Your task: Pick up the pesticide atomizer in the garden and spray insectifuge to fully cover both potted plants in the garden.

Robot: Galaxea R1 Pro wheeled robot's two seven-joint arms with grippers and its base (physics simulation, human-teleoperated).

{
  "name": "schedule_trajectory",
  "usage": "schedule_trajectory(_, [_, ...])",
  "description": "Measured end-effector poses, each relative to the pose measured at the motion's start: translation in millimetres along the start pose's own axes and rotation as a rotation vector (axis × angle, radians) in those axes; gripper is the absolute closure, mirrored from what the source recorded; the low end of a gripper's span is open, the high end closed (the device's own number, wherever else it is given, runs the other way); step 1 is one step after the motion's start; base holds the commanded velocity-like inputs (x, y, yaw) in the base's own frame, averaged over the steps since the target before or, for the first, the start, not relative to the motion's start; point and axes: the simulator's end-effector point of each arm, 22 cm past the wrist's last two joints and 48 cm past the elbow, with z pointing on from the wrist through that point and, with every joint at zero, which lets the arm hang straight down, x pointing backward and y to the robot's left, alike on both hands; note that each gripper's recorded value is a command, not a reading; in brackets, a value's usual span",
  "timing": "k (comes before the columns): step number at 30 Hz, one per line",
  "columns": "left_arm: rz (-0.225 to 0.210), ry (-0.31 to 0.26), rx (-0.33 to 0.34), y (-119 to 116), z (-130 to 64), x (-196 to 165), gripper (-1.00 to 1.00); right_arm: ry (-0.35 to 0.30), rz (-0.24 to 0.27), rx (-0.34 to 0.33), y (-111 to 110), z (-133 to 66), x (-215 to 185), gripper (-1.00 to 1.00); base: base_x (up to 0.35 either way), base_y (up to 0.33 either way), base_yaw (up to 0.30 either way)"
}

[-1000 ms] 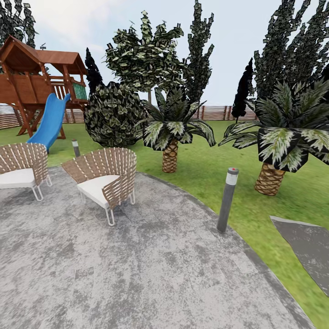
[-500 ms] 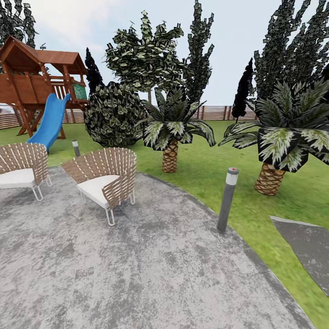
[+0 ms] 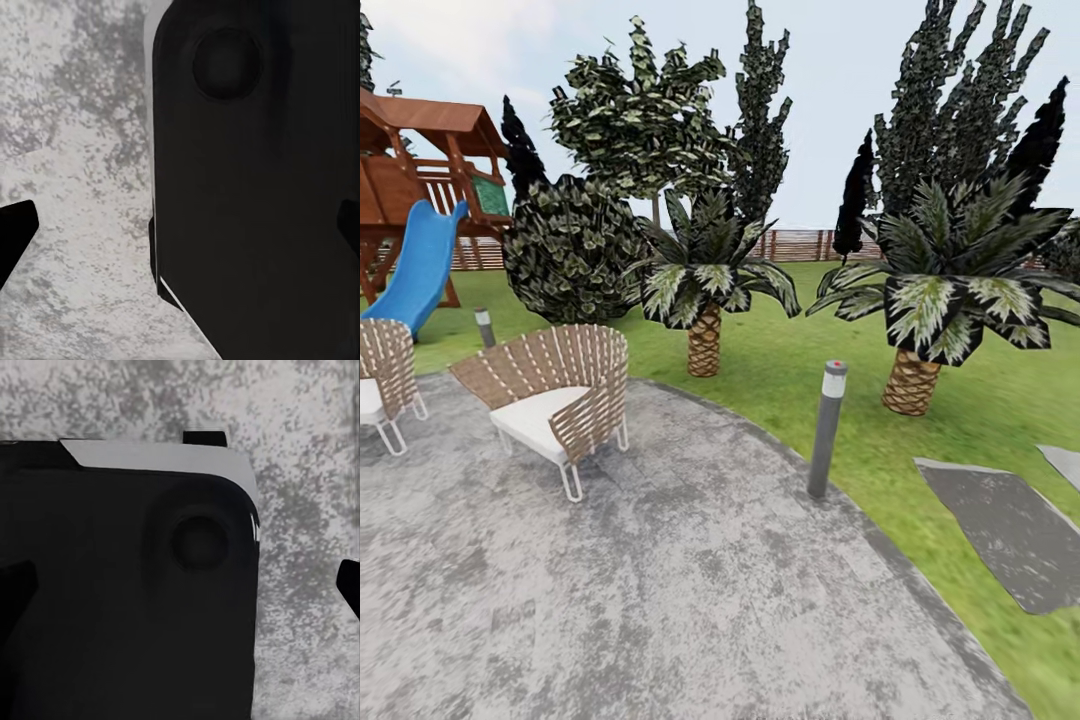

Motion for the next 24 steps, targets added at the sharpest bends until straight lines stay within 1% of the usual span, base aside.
schedule_trajectory(3, [-0.003,-0.011,-0.001,0.5,0.0,-7.1,-1.0,-0.012,0.0,0.018,-13.7,0.0,-10.6,-1.0,0.0,0.0,-0.273])
schedule_trajectory(10, [-0.005,-0.015,0.01,-2.4,-0.1,-11.3,-1.0,-0.034,0.001,0.033,-25.3,-0.2,-28.9,-1.0,0.0,0.0,-0.273])
schedule_trajectory(16, [-0.007,-0.073,0.018,-6.3,-1.3,-43.1,-1.0,-0.078,0.002,0.039,-29.2,-1.6,-65.2,-1.0,0.0,0.0,-0.273])
schedule_trajectory(19, [-0.008,-0.1,0.02,-8.0,-2.6,-58.7,-1.0,-0.093,0.002,0.046,-35.1,-2.6,-77.9,-1.0,0.0,0.0,-0.273])
schedule_trajectory(20, [-0.008,-0.113,0.02,-8.7,-3.4,-69.2,-1.0,-0.102,0.004,0.053,-40.4,-3.4,-85.2,-1.0,0.0,0.0,-0.273])
schedule_trajectory(22, [-0.009,-0.123,0.02,-9.1,-4.3,-80.7,-1.0,-0.114,0.005,0.059,-44.7,-4.4,-95.0,-1.0,0.0,0.0,-0.27])
schedule_trajectory(24, [-0.011,-0.14,0.024,-10.3,-6.5,-103.7,-1.0,-0.144,0.006,0.064,-48.6,-7.3,-119.7,-1.0,0.0,0.0,-0.265])
